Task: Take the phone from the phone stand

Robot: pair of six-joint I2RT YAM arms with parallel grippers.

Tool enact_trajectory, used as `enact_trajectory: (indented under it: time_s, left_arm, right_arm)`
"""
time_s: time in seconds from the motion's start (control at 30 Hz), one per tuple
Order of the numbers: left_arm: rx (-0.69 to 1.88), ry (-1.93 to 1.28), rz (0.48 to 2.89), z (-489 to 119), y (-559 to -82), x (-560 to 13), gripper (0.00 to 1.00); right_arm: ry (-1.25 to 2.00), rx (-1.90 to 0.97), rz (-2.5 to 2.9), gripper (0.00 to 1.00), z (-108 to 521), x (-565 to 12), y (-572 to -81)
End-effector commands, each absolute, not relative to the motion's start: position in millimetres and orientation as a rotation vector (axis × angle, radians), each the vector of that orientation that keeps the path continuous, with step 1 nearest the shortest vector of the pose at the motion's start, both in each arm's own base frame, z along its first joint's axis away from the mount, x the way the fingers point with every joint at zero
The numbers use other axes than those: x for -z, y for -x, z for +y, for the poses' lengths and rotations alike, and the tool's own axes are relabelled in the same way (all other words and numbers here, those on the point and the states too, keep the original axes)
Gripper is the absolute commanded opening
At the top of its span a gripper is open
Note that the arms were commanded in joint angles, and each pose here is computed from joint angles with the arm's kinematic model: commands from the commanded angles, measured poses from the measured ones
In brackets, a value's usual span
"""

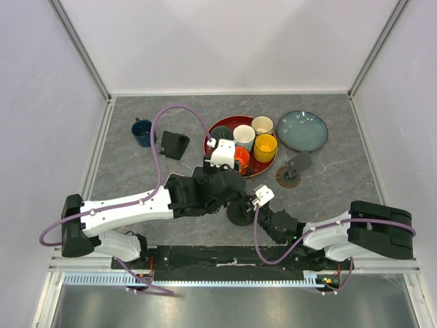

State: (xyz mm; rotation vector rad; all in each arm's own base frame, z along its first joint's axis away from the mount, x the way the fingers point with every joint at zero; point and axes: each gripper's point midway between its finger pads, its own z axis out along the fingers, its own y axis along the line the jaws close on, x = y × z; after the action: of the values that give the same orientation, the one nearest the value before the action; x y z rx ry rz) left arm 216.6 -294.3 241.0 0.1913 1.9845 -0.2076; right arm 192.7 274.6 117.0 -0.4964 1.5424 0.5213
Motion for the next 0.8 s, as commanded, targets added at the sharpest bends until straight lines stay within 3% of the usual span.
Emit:
enact_trajectory:
  time_s: [0.0,0.4,0.5,0.53,0.6,0.63,0.67,0.77]
  left_arm:
    - [0.182,-0.099,1.990,-284,-219,-237,0.59]
    - [0.159,-0.125,2.033,-291,-217,-216,0.49]
    - [0.146,-0.131,2.035,-291,-217,-212,0.41]
    - [0.148,-0.126,2.034,-291,-217,-213,0.33]
    - [0.156,-0.112,2.025,-291,-218,-216,0.25]
    - [0.157,-0.111,2.020,-290,-219,-217,0.15]
    - [0.159,-0.109,2.011,-289,-219,-220,0.10]
    - [0.169,-0.123,1.984,-291,-222,-225,0.02]
  right_arm:
    - [0.442,-0.505,1.512,0.00,278,-131,-197]
    - [0.476,-0.473,1.503,0.00,284,-130,-191]
    - [0.480,-0.474,1.502,0.00,285,-130,-191]
    - [0.482,-0.472,1.503,0.00,285,-129,-191]
    - [0.497,-0.481,1.501,0.05,288,-130,-190]
    - [0.503,-0.483,1.502,0.08,289,-129,-189]
    - [0.510,-0.492,1.499,0.17,291,-130,-188]
    - [0.511,-0.525,1.499,0.31,293,-133,-185]
